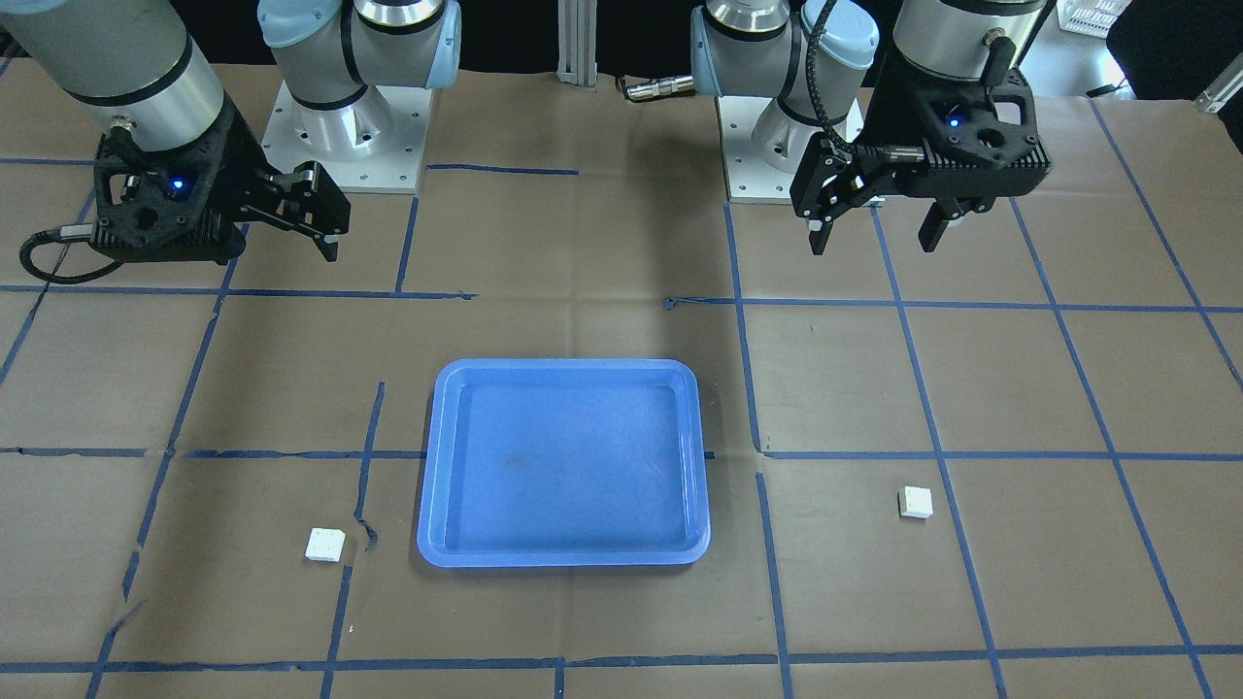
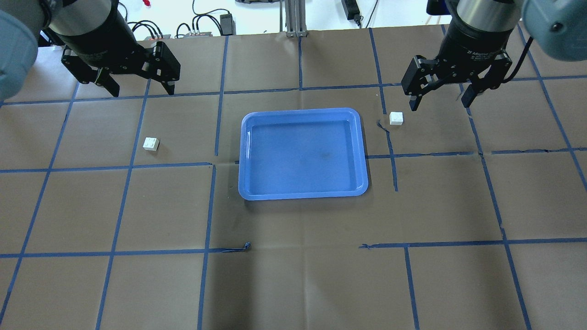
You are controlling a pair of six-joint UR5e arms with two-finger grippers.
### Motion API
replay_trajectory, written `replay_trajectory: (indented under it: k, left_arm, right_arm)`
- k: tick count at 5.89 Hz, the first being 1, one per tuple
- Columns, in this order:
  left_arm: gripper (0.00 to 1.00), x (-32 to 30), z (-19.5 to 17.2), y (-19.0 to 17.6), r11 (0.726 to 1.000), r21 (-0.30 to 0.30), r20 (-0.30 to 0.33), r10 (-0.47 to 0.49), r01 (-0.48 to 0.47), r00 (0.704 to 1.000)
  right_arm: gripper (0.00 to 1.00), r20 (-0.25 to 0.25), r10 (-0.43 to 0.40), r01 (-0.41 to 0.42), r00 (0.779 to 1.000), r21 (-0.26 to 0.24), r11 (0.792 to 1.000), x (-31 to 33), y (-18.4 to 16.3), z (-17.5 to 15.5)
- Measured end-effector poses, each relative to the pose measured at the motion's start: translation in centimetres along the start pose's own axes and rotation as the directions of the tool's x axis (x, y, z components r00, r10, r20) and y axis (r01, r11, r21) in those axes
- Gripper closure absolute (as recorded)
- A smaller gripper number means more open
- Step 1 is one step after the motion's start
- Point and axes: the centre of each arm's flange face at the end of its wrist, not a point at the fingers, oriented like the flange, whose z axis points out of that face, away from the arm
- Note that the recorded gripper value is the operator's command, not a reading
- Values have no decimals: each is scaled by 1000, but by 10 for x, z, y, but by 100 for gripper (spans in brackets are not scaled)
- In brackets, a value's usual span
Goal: Assemble white blocks and place on blue tray
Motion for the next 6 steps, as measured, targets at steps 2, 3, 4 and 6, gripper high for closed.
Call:
replay_trajectory:
  k: [2, 3, 4, 6]
  left_arm:
    - [0, -24, -7, -15, 998, 23, 4, -51, 51, 999]
    - [0, -29, 12, -20, 999, -12, 8, -48, 48, 999]
    - [0, -33, 36, -20, 998, -58, 11, -33, 33, 999]
    - [0, -90, 96, -26, 989, -142, 6, -36, 37, 999]
  right_arm:
    - [0, -3, -76, 76, 997, 16, 997, -1, 0, -4]
    - [0, -8, -185, 185, 983, 20, 983, 0, 1, -6]
    - [0, -16, -306, 306, 952, 15, 952, 1, 1, -5]
    - [0, -114, -534, 531, 837, -65, 845, 13, -2, -2]
